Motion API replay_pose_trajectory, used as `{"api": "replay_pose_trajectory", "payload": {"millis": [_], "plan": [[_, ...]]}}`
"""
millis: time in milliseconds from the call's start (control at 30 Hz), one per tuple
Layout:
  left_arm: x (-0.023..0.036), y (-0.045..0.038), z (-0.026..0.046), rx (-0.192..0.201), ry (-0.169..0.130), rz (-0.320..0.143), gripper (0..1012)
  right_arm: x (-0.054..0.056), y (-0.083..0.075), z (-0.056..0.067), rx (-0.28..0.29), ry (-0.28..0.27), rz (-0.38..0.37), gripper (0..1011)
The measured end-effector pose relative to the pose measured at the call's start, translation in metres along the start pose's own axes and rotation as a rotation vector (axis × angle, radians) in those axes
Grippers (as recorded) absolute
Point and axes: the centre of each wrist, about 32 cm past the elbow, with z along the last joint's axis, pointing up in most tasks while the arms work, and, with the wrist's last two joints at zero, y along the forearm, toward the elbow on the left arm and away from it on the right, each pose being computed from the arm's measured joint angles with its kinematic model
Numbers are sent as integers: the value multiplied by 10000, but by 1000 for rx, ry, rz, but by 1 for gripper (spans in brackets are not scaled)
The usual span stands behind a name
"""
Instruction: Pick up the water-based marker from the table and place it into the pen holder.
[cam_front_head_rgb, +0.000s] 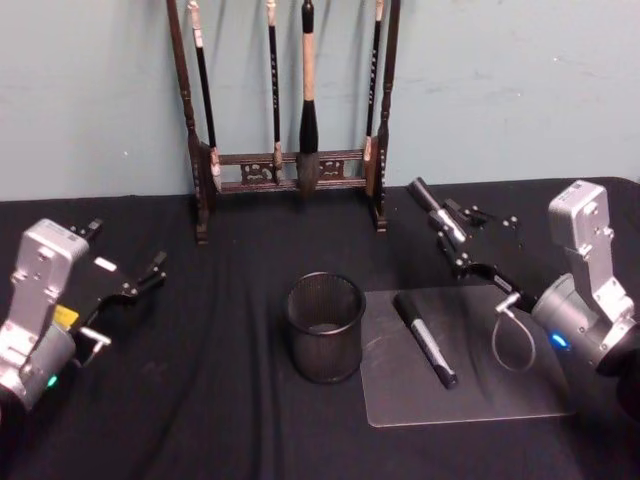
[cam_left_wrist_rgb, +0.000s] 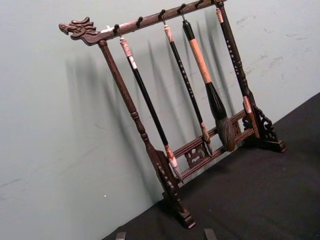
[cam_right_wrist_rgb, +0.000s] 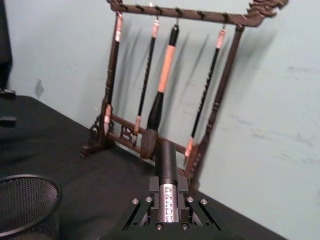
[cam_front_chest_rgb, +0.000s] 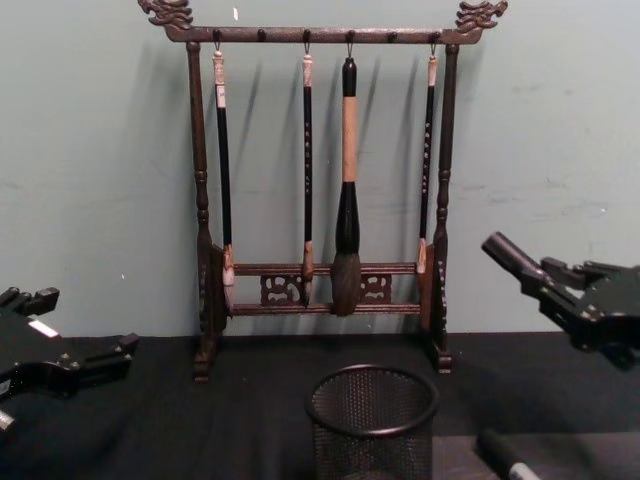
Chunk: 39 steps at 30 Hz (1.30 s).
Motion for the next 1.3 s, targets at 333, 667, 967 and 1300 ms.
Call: {"api": "replay_pose_trajectory", "payload": {"millis": [333, 667, 967, 1300], "plan": [[0, 0, 0, 0, 0, 0, 1009, -66, 141, 39, 34, -11, 63, 214], [0, 0, 0, 0, 0, 0, 1009, -142, 329, 88, 70, 6, 107, 213], [0, 0, 0, 0, 0, 0, 1009, -245, 511, 125, 101, 12, 146, 213], [0, 0, 0, 0, 0, 0, 1009, -393, 695, 156, 129, 22, 198, 213]]}}
